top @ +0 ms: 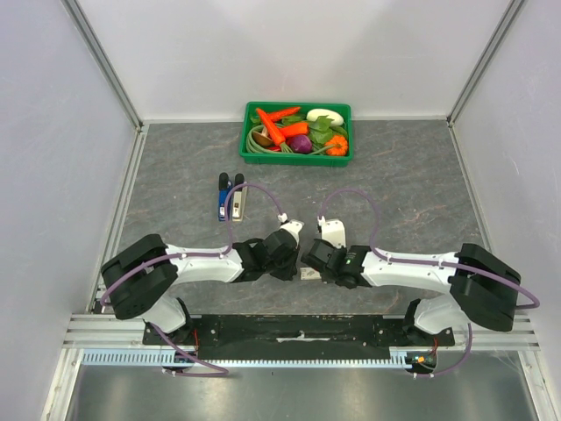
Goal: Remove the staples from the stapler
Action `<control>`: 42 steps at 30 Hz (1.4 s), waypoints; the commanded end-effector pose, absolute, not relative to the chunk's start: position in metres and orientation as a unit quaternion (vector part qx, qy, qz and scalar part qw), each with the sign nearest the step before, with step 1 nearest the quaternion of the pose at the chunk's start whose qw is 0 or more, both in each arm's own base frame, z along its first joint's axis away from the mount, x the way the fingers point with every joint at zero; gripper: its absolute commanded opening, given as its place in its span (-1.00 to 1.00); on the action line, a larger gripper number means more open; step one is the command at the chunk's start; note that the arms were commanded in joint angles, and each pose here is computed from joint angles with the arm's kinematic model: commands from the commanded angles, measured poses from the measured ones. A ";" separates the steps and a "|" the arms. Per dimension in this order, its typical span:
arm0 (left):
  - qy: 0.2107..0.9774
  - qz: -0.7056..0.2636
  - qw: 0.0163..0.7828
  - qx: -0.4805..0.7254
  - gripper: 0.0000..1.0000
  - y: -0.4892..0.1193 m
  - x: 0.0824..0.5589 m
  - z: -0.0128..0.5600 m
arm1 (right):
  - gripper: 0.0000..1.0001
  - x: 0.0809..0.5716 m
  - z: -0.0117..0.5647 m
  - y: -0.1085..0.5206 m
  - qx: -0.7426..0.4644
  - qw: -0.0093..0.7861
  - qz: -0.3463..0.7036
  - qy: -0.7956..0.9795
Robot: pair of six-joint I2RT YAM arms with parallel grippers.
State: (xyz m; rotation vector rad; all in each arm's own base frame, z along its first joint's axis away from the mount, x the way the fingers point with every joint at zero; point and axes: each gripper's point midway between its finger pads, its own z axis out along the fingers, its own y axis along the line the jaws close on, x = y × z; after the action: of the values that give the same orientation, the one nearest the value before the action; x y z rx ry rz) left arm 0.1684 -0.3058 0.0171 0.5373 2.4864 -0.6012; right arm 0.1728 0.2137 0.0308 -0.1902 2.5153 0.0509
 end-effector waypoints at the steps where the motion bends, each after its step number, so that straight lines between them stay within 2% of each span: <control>1: 0.921 -0.205 0.248 0.220 -0.91 -0.303 0.165 0.006 | -1.00 0.176 0.024 0.217 -0.064 0.312 0.020 0.948; 3: 0.921 -0.206 0.247 0.220 -0.96 -0.303 0.165 0.006 | -1.00 0.176 0.021 0.219 -0.065 0.310 0.024 0.948; 32: 0.920 -0.221 0.232 0.227 -0.96 -0.317 0.154 0.000 | -1.00 0.166 0.020 0.287 -0.082 0.274 0.135 0.949; 42: 0.917 -0.215 0.250 0.222 -0.94 -0.314 0.160 0.011 | -1.00 0.170 0.023 0.261 -0.079 0.295 0.091 0.948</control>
State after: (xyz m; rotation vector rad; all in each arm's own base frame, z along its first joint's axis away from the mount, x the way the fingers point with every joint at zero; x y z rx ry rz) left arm 0.1662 -0.3185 0.0170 0.5615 2.4787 -0.6390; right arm 0.1739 0.2393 0.0152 -0.2073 2.5349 0.1318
